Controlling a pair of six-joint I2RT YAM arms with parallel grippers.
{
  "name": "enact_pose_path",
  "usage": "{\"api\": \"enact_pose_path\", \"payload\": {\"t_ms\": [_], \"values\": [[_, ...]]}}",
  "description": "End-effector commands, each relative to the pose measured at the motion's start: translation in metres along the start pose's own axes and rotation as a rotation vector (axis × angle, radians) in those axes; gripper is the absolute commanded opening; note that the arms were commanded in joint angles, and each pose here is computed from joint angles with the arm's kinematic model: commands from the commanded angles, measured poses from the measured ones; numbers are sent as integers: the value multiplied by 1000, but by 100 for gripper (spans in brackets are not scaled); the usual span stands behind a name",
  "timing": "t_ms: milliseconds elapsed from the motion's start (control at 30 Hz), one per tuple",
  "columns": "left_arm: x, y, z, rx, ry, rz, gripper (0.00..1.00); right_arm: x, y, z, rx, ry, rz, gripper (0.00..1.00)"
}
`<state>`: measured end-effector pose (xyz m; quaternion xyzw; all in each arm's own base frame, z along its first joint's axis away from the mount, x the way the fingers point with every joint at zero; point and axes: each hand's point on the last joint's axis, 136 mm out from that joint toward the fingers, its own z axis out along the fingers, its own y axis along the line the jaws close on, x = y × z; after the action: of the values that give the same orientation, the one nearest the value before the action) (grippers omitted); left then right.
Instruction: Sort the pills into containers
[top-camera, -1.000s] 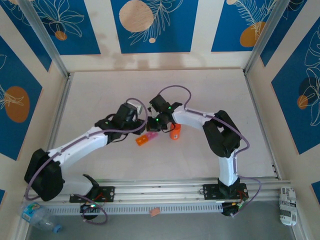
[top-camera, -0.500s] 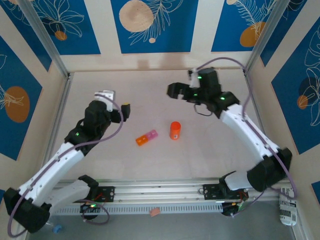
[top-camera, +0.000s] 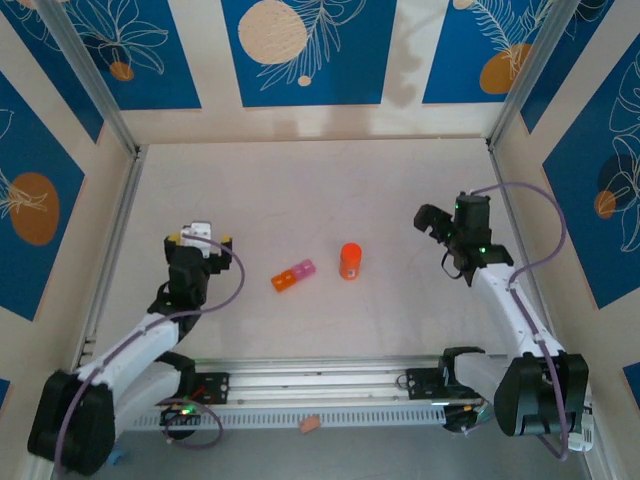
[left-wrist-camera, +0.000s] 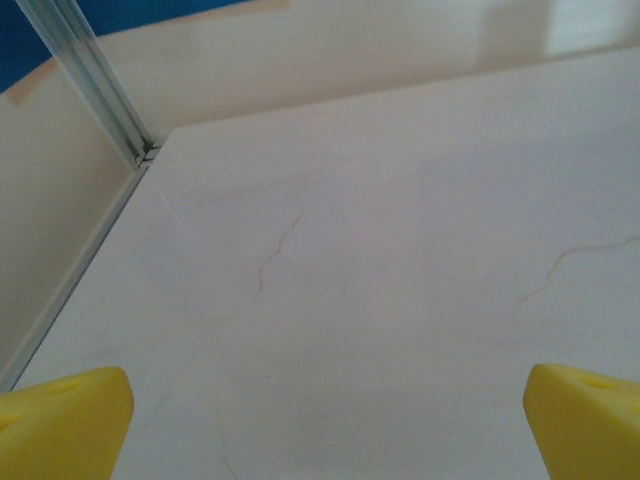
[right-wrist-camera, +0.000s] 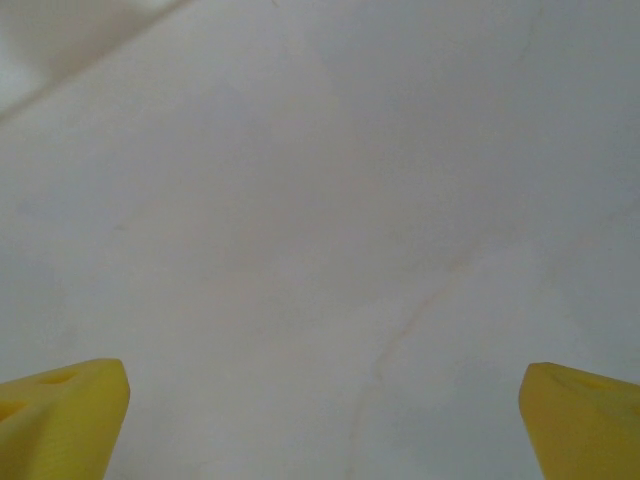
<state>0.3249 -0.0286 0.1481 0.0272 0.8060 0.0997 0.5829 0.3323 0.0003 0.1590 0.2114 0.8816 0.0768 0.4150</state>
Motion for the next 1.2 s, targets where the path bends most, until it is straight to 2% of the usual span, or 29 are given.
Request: {"api": "enact_pose_path", "payload": {"t_ms": [0,167,233,367,500,567,600,667,700,767,900,1167], "values": [[-18,1,15,-8,-115,-17,100,-20,-5,11,38,-174,-110,100],[6,-8,44,37,-77,-11,100,-10,-16,33,70,-261,-199,100],[6,-11,51,64,-69,17,100,-8,-12,40,34,-291,-224,100],[18,-7,65,119,-58,-44,100,1,-3,55,-34,-364,-268,100],[27,-20,75,203,-57,-36,100,3,11,66,-88,-376,-354,100],[30,-19,81,197,-12,-36,100,8,11,73,-114,-399,-352,100],[30,-19,82,201,-9,-35,100,17,12,80,-133,-349,-372,100],[31,-19,84,199,4,-41,100,14,13,89,-118,-366,-371,100],[31,-19,85,199,10,-43,100,17,8,91,-112,-307,-351,100],[32,-17,87,200,16,-50,100,12,4,91,-145,-314,-321,100],[33,-15,88,204,28,-64,100,13,6,90,-106,-322,-340,100],[32,-15,88,205,25,-64,100,13,6,91,-117,-313,-337,100]]}}
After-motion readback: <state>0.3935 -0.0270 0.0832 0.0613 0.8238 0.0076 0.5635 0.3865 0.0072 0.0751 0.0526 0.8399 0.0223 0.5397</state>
